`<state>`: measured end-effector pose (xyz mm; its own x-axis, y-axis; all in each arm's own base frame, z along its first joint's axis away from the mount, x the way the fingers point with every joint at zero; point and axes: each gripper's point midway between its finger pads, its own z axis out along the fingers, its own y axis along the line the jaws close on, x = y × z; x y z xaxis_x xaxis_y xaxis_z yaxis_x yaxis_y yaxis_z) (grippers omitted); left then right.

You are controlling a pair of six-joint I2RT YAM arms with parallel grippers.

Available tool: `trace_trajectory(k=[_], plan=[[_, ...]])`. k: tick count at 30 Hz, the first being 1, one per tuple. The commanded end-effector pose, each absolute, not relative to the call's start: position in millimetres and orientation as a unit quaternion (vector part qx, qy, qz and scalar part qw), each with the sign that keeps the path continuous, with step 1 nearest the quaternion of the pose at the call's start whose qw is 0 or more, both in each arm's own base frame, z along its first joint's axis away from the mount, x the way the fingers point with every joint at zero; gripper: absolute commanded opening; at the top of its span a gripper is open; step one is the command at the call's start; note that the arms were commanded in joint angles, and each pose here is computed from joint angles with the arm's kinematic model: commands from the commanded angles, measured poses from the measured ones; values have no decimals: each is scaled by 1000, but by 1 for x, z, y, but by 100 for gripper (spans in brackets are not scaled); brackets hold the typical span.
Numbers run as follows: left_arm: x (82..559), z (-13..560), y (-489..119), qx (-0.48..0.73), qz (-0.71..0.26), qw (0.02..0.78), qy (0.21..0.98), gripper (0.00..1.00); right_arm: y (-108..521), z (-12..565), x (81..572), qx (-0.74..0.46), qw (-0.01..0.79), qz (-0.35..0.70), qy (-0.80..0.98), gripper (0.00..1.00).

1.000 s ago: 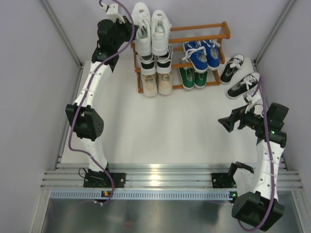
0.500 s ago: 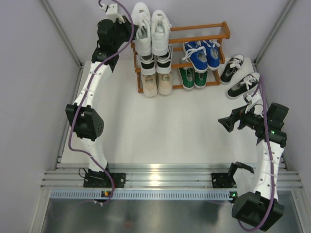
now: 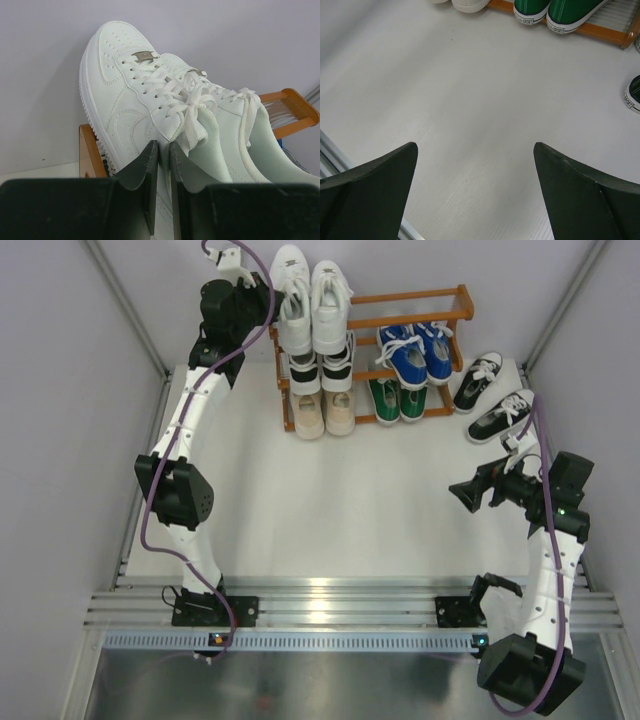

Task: Place and organize the shoes onto the shoe shelf
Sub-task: Adjust the shoe at the shoe shelf.

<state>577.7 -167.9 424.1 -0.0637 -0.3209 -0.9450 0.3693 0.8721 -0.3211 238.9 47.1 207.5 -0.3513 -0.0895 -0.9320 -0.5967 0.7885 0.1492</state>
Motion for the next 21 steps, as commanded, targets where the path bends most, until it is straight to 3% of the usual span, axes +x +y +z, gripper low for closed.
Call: trace_trajectory(k=[1, 21], plan=[[536, 532, -164, 28, -280, 759, 587, 8, 46, 212, 240, -229, 537, 239, 776, 99], [532, 535, -162, 28, -275, 760, 588, 7, 47, 212, 240, -230, 536, 241, 776, 99]])
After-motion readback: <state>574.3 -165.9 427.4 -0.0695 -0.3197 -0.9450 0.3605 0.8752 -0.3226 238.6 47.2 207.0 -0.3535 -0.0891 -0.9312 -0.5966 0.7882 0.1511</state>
